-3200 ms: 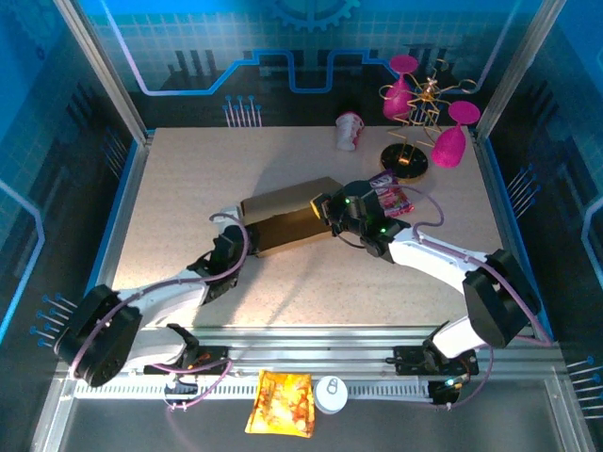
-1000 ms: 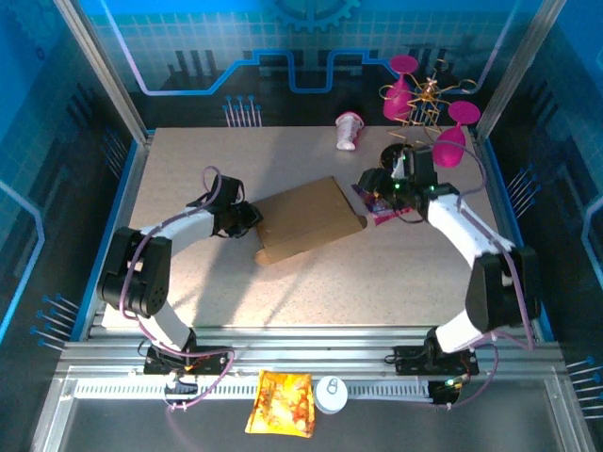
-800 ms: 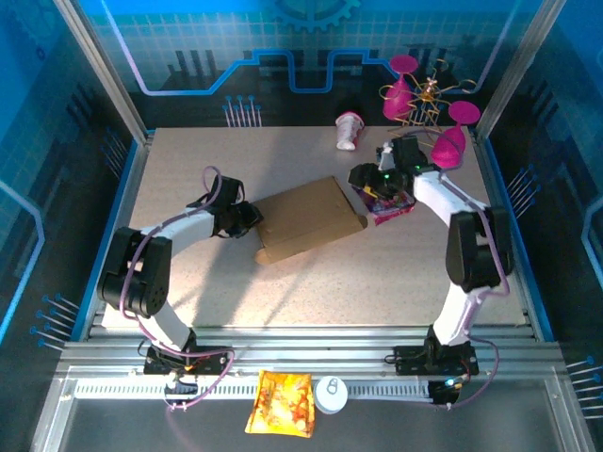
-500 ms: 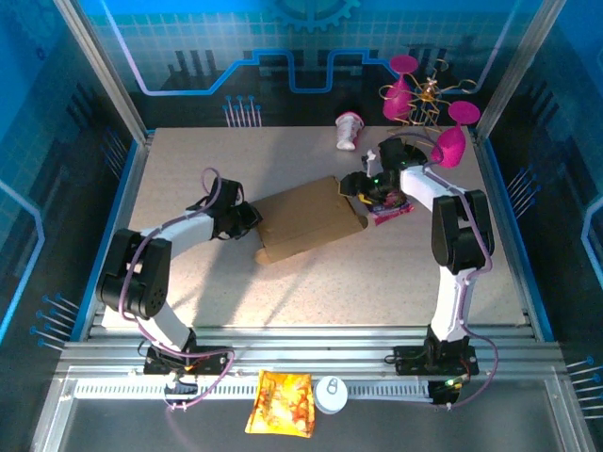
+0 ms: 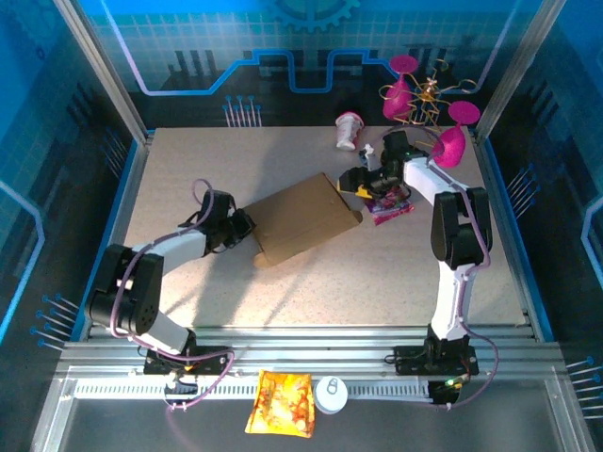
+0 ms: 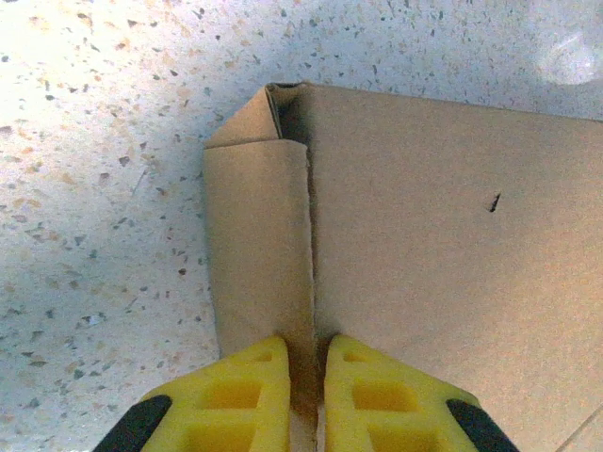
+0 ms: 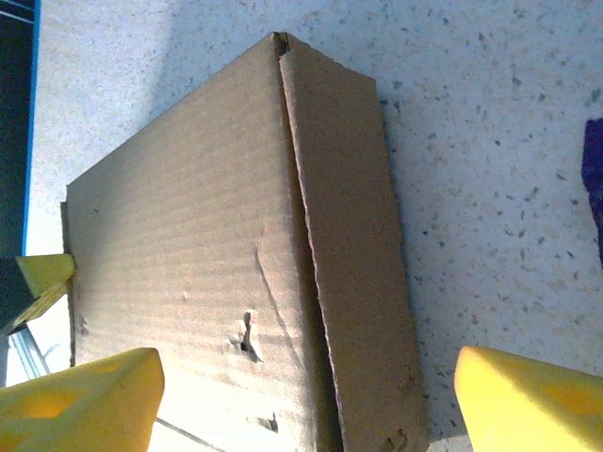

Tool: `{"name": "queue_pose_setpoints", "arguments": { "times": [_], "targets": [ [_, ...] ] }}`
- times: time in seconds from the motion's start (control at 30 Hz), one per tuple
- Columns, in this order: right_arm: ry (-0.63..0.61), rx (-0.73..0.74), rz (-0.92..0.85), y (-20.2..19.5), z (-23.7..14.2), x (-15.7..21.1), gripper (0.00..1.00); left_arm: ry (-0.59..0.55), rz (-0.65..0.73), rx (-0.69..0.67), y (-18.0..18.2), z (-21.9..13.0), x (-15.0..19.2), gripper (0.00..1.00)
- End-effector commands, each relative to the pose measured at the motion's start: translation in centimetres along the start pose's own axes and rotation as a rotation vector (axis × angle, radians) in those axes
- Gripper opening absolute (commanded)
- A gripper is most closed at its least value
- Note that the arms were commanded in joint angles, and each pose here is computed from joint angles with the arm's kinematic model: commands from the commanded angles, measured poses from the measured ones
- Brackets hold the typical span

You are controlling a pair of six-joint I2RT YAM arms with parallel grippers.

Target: Fold the paper box

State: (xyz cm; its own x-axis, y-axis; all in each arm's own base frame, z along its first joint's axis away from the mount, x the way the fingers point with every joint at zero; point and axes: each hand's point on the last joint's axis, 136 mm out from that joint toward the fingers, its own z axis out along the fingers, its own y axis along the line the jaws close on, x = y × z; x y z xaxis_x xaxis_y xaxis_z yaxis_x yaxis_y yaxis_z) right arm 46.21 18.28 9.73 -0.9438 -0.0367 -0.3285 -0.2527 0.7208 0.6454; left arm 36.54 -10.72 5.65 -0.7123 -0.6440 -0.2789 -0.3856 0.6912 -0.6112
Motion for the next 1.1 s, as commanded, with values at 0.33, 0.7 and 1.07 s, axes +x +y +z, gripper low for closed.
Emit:
{"name": "queue_pose_setpoints", "arguments": {
  "times": [0.33, 0.7, 1.07],
  "targets": [
    [0.236, -0.095, -0.043, 0.0, 4.7, 2.8, 0.88, 0.083, -0.074, -0.148, 7.7, -0.4, 5.0, 0.0],
    [0.289, -0.358, -0.015, 3.6, 5.9, 3.9, 0.93, 0.083, -0.077, -0.184, 8.9, -0.4, 5.2, 0.0],
    [0.268, -0.458, 0.015, 7.0, 4.9, 4.0, 0.77, 0.069, -0.071, -0.164, 8.1, 0.0, 4.3, 0.0]
  ]
}}
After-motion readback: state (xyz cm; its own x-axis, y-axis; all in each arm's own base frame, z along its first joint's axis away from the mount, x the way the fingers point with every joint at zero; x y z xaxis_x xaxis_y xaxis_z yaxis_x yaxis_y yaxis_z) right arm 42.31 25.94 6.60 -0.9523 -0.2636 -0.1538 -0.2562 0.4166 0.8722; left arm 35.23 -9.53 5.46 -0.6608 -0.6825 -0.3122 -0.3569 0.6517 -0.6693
